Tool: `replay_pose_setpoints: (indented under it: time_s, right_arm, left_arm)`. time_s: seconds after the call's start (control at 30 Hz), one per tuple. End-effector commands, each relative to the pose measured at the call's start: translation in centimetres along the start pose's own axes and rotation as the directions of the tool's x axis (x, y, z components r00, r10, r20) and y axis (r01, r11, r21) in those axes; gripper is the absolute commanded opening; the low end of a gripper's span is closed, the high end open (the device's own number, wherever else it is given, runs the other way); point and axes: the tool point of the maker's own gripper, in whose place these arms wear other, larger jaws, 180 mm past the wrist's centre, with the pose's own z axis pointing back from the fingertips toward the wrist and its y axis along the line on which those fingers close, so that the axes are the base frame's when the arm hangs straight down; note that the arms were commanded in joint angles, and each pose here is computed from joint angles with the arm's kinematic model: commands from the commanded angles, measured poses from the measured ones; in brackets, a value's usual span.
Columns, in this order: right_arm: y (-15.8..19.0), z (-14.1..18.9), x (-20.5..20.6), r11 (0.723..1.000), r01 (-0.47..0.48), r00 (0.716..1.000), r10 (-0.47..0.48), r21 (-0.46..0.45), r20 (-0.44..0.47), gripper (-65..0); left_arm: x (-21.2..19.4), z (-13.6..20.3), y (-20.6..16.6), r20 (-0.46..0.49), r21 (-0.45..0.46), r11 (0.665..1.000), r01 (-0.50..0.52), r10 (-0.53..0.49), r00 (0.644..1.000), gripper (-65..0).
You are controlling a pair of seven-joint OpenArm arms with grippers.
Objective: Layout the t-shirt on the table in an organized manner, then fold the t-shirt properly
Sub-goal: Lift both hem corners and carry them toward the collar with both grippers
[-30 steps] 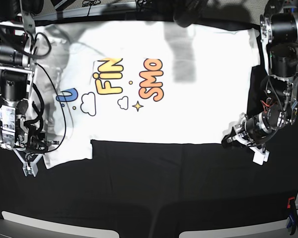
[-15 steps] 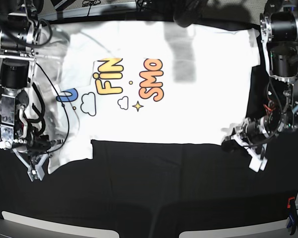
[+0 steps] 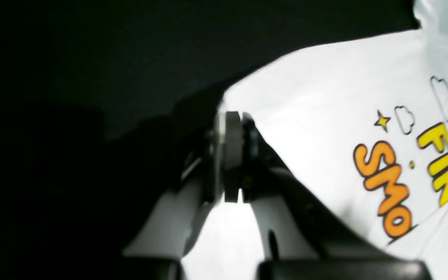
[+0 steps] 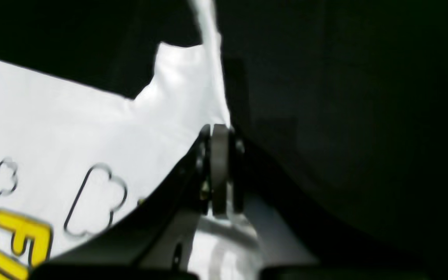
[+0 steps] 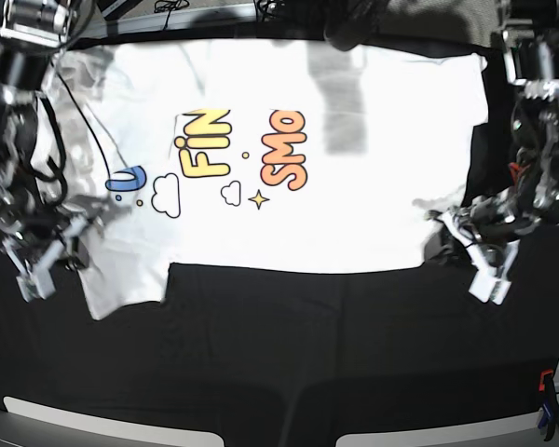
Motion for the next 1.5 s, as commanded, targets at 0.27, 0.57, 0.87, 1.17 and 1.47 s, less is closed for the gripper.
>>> replay_pose_setpoints:
  time_s: [0.27,0.57,0.87,1.17,1.47]
  right_arm:
    - [-1.3,6.1,-0.2,0.997,-0.025,0.997,0.030,-0.075,0.070,-65.0]
    - [-0.4,7.1,-4.3,0.998,-0.022,0.999,0.021,-0.061,-0.024,-65.0]
    - [-1.1,7.2,-5.2,0.994,-0.060,0.996,0.053,-0.096,-0.078,-65.0]
    - [-1.3,7.3,-5.6,0.992,-0.070,0.993,0.060,-0.105,-0.101,-65.0]
    - [-0.9,7.6,-7.9,0.996,-0.044,0.973,0.025,-0.081,-0.228,-37.4]
  left_arm:
    - [-1.1,4.4,-2.7,-0.033,0.022,0.984,0.179,-0.178,0.983,-65.0]
    - [-4.5,5.5,-1.2,-0.134,0.146,0.971,0.192,-0.173,0.976,-65.0]
    - [-5.0,5.6,-1.2,-0.161,0.146,0.970,0.192,-0.168,0.973,-65.0]
    - [-6.3,5.8,-1.4,-0.226,0.126,0.976,0.176,-0.144,0.963,-65.0]
    - [-6.0,5.6,-2.4,-0.199,0.076,0.986,0.146,-0.128,0.972,-65.0]
